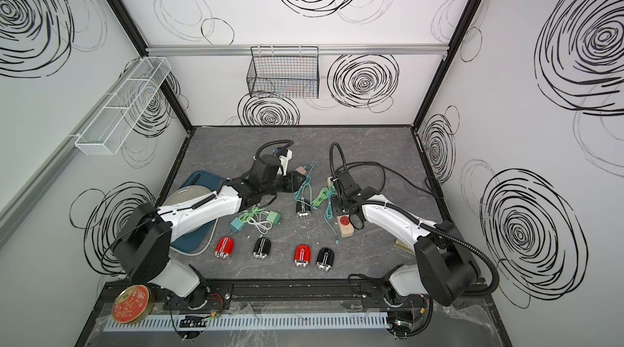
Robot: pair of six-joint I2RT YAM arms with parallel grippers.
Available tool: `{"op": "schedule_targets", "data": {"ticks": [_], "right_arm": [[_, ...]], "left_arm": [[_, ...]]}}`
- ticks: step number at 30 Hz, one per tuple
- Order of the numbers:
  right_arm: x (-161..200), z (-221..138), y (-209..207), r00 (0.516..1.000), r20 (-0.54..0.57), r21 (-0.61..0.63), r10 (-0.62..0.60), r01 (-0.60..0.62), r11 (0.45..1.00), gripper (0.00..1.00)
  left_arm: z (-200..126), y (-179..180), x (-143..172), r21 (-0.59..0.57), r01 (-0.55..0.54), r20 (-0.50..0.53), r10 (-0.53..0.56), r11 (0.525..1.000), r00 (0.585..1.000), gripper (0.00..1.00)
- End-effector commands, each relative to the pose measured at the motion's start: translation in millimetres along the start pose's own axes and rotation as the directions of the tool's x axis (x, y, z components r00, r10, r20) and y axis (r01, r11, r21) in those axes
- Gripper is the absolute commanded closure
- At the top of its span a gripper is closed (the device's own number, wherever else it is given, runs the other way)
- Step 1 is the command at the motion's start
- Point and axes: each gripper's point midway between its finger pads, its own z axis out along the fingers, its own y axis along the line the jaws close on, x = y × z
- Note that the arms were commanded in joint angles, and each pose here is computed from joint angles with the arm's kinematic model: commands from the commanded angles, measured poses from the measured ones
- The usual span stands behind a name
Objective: Unplug the electric shaver
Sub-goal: Move the socket to the center of the board, then remove the plug from the socket.
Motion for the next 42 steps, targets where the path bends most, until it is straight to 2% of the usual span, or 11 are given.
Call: {"op": "schedule_targets", "data": {"ticks": [1, 4, 9, 11, 13, 20, 29, 36, 42], "right_arm": [[-1, -2, 12, 1.0, 0.025, -0.043, -0.002, 0.003, 0.999, 0.81], [2, 0, 12, 1.0, 0.023, -0.04, -0.003, 0.004, 0.999, 0.81], [3, -2, 11, 0.999, 0.033, -0.037, -0.003, 0.004, 0.999, 0.81], [2, -3, 11, 0.999, 0.034, -0.037, -0.002, 0.004, 0.999, 0.81], [2, -4, 11, 0.999, 0.036, -0.037, -0.001, 0.002, 0.999, 0.81], [5, -4, 10, 0.999, 0.034, -0.036, 0.002, -0.001, 0.999, 0.82], [1, -8, 11, 0.999, 0.045, -0.034, 0.005, -0.003, 0.999, 0.82], [2, -8, 11, 0.999, 0.044, -0.033, 0.004, -0.002, 0.999, 0.82], [3, -7, 11, 0.999, 0.044, -0.033, 0.007, -0.006, 0.999, 0.82]], "left_arm": [[28, -5, 3, 0.026, -0.06, -0.101, 0.063, 0.998, 0.993, 0.57], [58, -11, 8, 0.05, -0.076, -0.182, 0.084, 0.996, 0.98, 0.61], [101, -23, 27, 0.099, -0.09, -0.302, 0.116, 0.991, 0.946, 0.6], [113, -25, 30, 0.089, -0.102, -0.314, 0.125, 0.991, 0.941, 0.54], [122, -28, 30, 0.088, -0.103, -0.318, 0.126, 0.991, 0.94, 0.53], [151, -29, 35, 0.066, -0.104, -0.35, 0.12, 0.992, 0.929, 0.59], [174, -2, 52, -0.087, -0.16, -0.385, 0.115, 0.983, 0.916, 0.61], [180, 16, 63, -0.204, -0.271, -0.406, 0.17, 0.941, 0.898, 0.59], [187, 19, 82, -0.202, -0.303, -0.448, 0.187, 0.931, 0.874, 0.61]]}}
